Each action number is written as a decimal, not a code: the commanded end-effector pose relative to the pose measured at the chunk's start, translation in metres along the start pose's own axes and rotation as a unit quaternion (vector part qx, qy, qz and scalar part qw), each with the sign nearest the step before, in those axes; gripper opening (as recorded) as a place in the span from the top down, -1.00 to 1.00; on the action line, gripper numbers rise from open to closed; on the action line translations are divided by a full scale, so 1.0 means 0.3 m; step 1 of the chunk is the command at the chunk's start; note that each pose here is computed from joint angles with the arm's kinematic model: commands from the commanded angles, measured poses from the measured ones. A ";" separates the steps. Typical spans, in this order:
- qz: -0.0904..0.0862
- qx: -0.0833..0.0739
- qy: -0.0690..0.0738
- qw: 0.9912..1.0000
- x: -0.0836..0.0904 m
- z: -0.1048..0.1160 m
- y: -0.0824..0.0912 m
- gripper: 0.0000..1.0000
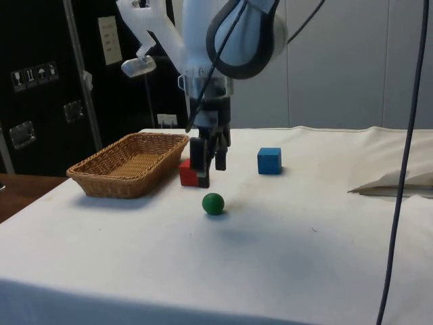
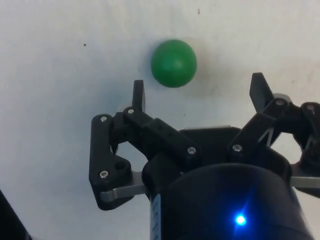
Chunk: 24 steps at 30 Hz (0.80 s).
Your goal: Place all non-red objects into the basket.
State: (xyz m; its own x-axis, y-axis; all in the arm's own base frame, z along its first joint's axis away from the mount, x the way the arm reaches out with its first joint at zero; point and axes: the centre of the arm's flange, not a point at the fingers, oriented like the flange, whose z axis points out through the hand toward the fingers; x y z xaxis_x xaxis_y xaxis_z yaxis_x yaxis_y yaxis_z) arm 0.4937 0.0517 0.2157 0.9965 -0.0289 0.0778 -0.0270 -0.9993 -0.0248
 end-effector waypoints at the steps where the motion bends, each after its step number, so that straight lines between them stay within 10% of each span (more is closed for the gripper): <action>1: 0.001 0.011 0.003 1.000 -0.001 -0.003 -0.017 -1.00; 24: 0.015 0.011 -0.001 1.000 -0.004 0.140 -0.036 -1.00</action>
State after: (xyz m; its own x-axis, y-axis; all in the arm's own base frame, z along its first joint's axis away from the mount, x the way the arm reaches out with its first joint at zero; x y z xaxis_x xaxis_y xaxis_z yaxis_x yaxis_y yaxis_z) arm 0.4951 0.0601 0.1705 0.9963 -0.0561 0.0654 -0.0545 -0.9981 -0.0273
